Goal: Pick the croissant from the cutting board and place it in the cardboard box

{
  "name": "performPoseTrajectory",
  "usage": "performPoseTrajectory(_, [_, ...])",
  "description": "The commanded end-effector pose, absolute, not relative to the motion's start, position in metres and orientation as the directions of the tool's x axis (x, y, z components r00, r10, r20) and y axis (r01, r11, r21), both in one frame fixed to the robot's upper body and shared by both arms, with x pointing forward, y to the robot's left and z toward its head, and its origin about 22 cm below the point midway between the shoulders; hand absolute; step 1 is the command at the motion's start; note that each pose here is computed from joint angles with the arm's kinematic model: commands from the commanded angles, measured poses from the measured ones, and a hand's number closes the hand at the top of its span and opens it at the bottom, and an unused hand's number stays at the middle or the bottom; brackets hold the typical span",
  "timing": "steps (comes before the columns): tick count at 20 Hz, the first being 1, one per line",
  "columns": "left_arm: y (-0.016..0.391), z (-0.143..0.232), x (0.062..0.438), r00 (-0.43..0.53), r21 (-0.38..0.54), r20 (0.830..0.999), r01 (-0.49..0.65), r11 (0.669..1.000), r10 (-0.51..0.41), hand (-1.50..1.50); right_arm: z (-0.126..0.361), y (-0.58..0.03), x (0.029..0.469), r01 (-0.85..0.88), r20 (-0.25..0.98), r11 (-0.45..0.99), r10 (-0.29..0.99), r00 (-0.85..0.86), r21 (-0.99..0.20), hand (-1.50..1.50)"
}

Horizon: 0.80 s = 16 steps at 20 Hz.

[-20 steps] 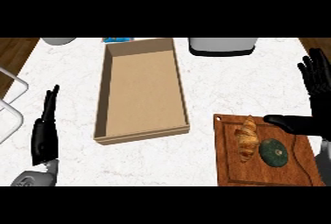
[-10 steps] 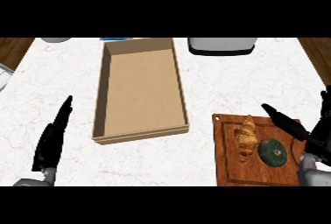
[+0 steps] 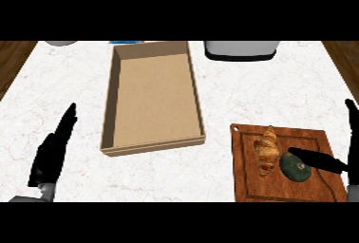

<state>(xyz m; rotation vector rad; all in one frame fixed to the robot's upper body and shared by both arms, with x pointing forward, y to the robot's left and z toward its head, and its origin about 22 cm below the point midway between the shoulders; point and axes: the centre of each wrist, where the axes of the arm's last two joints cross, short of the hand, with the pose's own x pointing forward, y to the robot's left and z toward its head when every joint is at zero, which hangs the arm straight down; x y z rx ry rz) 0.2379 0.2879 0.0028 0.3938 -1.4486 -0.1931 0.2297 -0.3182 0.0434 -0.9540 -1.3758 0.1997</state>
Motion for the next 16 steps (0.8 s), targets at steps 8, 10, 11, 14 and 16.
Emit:
performPoseTrajectory(8, [0.285,0.006,0.243,0.105,0.363,0.929,-0.089,0.927,-0.354,0.0,0.1,-0.259,0.226,-0.15,0.448,0.579,0.748,0.49,-0.802,-1.5])
performPoseTrajectory(10, [0.283,0.009,0.247,0.125,0.376,0.923,-0.088,0.922,-0.364,0.0,0.094,-0.264,0.24,-0.193,0.422,0.58,0.747,0.514,-0.791,-1.5])
performPoseTrajectory(11, [0.292,0.007,0.231,0.122,0.359,0.929,-0.081,0.93,-0.349,0.0,0.112,-0.261,0.241,-0.191,0.419,0.58,0.743,0.522,-0.792,-1.5])
performPoseTrajectory(14, [0.282,-0.004,0.249,0.12,0.376,0.924,-0.1,0.921,-0.363,0.0,0.102,-0.229,0.25,-0.192,0.396,0.574,0.734,0.552,-0.796,-1.5])
performPoseTrajectory(16, [0.28,0.009,0.239,0.118,0.378,0.922,-0.08,0.922,-0.368,0.0,0.067,-0.234,0.25,-0.176,0.383,0.566,0.724,0.573,-0.805,-1.5])
